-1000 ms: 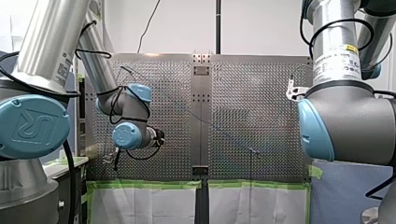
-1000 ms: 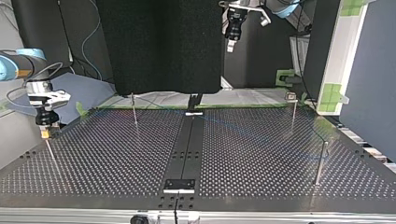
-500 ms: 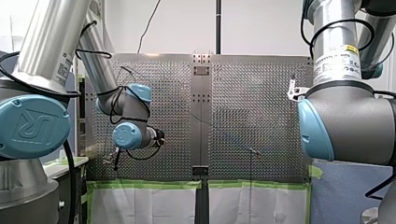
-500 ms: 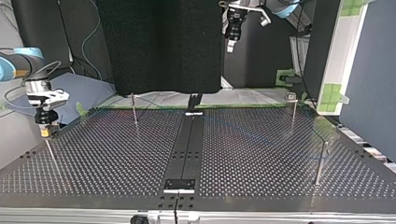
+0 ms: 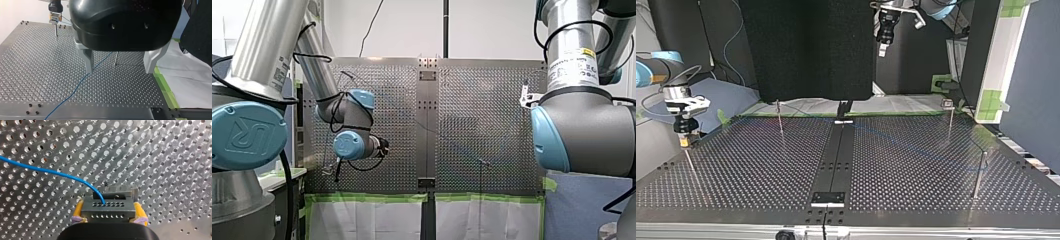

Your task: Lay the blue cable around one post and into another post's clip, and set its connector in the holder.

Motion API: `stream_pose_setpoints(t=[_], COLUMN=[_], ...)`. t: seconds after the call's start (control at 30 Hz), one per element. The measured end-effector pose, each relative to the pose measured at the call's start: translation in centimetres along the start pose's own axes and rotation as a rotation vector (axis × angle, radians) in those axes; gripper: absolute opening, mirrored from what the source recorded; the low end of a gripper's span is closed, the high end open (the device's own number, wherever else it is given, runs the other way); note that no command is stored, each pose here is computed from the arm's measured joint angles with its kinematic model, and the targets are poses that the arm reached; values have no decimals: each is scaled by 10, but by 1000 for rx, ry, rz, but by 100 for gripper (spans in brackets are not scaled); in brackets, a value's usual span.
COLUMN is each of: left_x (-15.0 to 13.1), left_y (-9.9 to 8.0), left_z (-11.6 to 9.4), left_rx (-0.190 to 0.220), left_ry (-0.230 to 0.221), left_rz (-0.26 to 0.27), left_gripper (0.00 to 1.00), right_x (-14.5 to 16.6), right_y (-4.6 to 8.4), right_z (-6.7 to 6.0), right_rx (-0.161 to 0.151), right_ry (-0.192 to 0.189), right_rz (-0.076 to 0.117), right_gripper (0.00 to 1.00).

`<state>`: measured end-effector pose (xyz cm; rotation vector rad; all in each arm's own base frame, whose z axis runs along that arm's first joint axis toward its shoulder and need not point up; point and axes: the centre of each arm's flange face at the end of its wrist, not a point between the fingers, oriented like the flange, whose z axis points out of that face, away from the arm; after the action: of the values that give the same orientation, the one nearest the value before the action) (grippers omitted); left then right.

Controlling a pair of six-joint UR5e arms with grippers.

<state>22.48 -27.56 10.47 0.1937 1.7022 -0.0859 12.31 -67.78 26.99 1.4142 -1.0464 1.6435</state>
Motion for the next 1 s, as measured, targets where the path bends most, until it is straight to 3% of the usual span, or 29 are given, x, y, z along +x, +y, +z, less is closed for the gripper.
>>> stream_pose_setpoints(t=[0.07, 0.1, 0.13, 0.17, 0.2, 0.23, 0.27, 0.33, 1.0], left_x=[0, 0, 0, 0, 0, 0, 0, 0, -1], left_y=[0, 0, 0, 0, 0, 0, 0, 0, 0], left_z=[0, 0, 0, 0, 0, 0, 0, 0, 1], left_rx=[0, 0, 0, 0, 0, 0, 0, 0, 1], left_ry=[0, -1, -1, -1, -1, 0, 0, 0, -7], left_rz=[0, 0, 0, 0, 0, 0, 0, 0, -5], left_gripper=[100, 100, 100, 100, 100, 100, 100, 100, 100], right_x=[0, 0, 0, 0, 0, 0, 0, 0, 0], right_y=[0, 0, 0, 0, 0, 0, 0, 0, 0], right_z=[0, 0, 0, 0, 0, 0, 0, 0, 0], right_rx=[0, 0, 0, 0, 0, 0, 0, 0, 0], right_ry=[0, 0, 0, 0, 0, 0, 0, 0, 0], right_rz=[0, 0, 0, 0, 0, 0, 0, 0, 0], right_gripper=[22, 22, 43, 56, 56, 73, 96, 100, 100])
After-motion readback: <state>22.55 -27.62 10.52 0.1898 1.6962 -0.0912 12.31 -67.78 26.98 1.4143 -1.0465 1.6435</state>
